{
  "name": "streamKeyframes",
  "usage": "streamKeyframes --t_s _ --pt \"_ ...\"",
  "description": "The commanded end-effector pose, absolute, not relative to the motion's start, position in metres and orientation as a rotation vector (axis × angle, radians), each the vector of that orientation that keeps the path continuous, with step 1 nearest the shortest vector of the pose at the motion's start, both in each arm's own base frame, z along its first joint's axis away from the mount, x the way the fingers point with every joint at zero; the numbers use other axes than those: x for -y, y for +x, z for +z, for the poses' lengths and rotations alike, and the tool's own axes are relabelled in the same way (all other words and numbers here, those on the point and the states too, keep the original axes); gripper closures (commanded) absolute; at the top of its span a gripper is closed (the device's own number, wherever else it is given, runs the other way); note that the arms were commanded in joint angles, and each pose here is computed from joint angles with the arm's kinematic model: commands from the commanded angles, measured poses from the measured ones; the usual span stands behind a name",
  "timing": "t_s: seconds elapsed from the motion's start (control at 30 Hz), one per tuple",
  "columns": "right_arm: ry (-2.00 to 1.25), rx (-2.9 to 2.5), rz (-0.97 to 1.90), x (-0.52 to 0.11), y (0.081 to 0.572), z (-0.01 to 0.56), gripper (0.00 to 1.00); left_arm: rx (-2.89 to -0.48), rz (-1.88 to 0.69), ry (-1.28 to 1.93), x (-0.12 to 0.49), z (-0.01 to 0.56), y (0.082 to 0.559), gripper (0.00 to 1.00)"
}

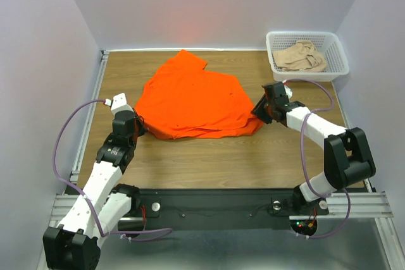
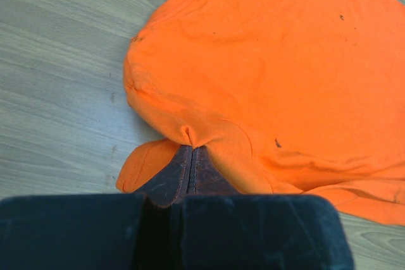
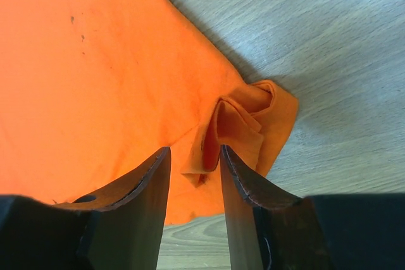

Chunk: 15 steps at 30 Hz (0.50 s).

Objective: Fold and stack the t-shirts
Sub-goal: Flatten the tshirt out

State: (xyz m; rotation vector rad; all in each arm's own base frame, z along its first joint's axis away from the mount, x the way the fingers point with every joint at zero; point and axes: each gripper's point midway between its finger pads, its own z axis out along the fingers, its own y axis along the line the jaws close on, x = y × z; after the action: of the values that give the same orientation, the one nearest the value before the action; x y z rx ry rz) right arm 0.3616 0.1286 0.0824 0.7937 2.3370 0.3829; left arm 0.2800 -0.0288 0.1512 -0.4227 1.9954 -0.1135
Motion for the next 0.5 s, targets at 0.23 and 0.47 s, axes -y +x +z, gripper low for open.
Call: streamKeyframes --t_s 0.23,0.47 --pt "0.834 -2.314 0.363 -0.1264 0.3746 0.0822 0.57 -1.917 -0.121 -0.419 0.0282 0.1738 0.2872 1.0" --pt "0.831 -2.293 0.359 -0.1253 0.3793 0.0885 0.66 -1.917 -0.118 -0.419 0.0279 0.1738 0.2872 1.0"
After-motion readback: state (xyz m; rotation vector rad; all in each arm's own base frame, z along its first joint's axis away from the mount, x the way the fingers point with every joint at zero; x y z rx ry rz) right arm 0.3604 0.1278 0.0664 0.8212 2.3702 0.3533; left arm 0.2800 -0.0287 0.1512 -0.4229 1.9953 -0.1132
